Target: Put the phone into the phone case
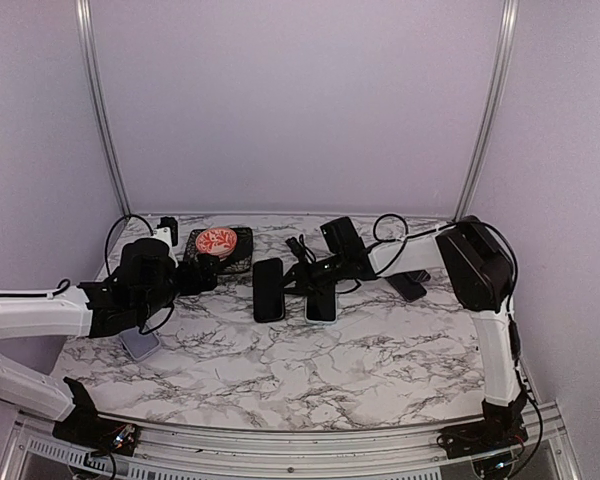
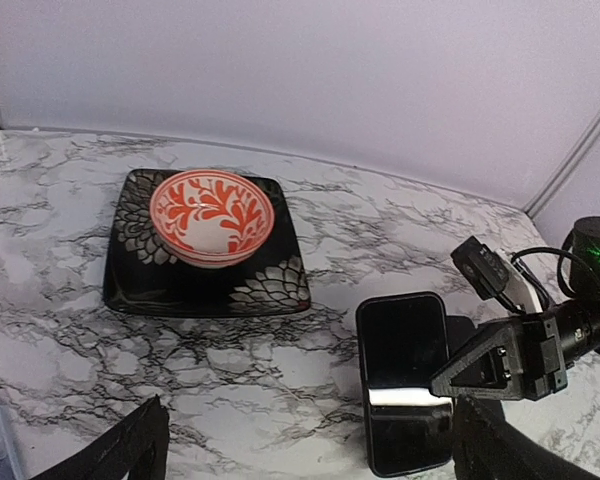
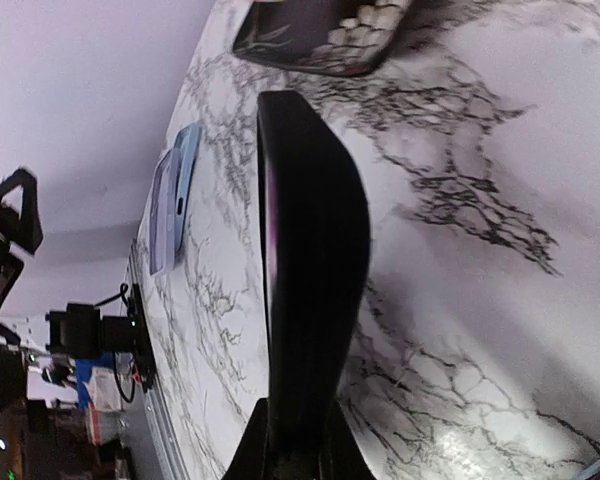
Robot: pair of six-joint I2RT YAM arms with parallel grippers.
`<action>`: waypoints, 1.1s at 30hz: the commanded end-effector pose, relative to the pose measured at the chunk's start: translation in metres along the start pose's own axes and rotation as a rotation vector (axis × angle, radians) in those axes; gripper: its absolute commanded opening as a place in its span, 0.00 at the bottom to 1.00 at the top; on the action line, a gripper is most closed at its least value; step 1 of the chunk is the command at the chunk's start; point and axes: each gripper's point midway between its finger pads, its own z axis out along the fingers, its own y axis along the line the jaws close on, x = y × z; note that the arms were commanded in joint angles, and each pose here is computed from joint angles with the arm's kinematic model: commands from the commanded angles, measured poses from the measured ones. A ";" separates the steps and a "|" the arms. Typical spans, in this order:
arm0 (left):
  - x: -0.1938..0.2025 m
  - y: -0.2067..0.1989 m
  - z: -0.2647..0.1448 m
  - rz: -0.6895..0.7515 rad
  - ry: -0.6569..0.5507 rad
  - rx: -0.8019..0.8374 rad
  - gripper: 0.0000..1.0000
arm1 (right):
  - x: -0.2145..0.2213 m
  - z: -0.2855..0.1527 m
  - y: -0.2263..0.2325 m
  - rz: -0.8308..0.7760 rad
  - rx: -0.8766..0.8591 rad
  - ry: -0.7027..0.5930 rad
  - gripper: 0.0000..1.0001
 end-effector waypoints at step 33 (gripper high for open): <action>-0.084 -0.173 -0.141 0.181 -0.149 1.111 0.00 | 0.060 -0.091 0.235 -0.952 -0.393 -0.089 0.52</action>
